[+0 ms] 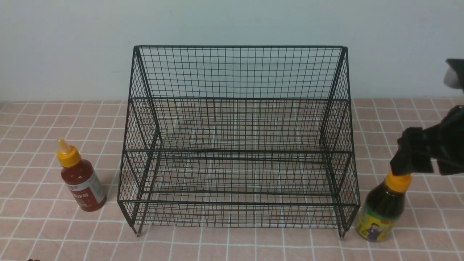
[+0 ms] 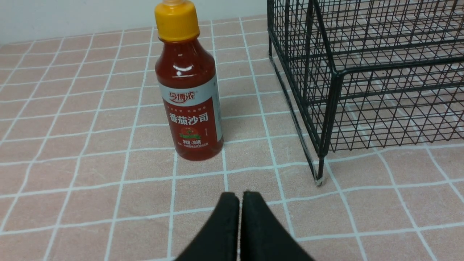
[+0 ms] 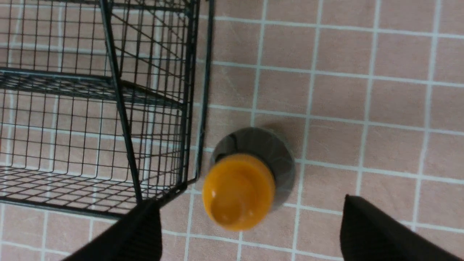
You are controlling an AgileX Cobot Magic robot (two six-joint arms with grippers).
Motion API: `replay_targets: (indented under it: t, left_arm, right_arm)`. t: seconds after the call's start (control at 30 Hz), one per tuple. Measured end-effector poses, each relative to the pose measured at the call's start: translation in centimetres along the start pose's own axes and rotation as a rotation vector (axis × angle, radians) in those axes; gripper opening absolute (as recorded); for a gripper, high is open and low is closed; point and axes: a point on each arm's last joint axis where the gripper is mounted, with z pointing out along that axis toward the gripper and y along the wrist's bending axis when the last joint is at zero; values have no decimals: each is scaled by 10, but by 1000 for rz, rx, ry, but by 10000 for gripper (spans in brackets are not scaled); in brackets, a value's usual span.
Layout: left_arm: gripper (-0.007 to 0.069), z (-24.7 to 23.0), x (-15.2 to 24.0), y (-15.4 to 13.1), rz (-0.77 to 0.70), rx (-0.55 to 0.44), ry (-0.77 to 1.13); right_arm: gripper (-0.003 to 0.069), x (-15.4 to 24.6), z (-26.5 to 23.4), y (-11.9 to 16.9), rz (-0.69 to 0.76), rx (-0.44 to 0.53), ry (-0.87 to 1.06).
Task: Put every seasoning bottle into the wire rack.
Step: Use the right arm to grab the condiment bottle closest to it
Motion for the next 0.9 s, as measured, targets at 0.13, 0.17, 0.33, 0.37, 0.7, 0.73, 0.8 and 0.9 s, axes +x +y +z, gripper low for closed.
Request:
replay_targets:
  t: [0.13, 0.17, 0.33, 0.37, 0.7, 0.73, 0.8, 0.9]
  left_arm:
    - [-7, 0, 0, 0, 0, 0, 0]
    - [-7, 0, 0, 0, 0, 0, 0]
    - [-7, 0, 0, 0, 0, 0, 0]
    - [-7, 0, 0, 0, 0, 0, 0]
    - [-7, 0, 0, 0, 0, 0, 0]
    - [-7, 0, 0, 0, 0, 0, 0]
    - [-7, 0, 0, 0, 0, 0, 0]
    - [-7, 0, 0, 0, 0, 0, 0]
  right_arm:
    - [622, -5, 19, 0, -6, -6, 44]
    - [622, -8, 29, 0, -10, 2, 63]
    - [541, -11, 52, -4, -32, 35, 118]
    - [526, -12, 53, -4, -34, 38, 123]
    - [322, -14, 45, -4, -68, 48, 137]
    - [322, -17, 33, -2, -72, 46, 120]
    - [322, -18, 18, -1, -76, 44, 102]
    - [322, -26, -25, 3, -93, 45, 9]
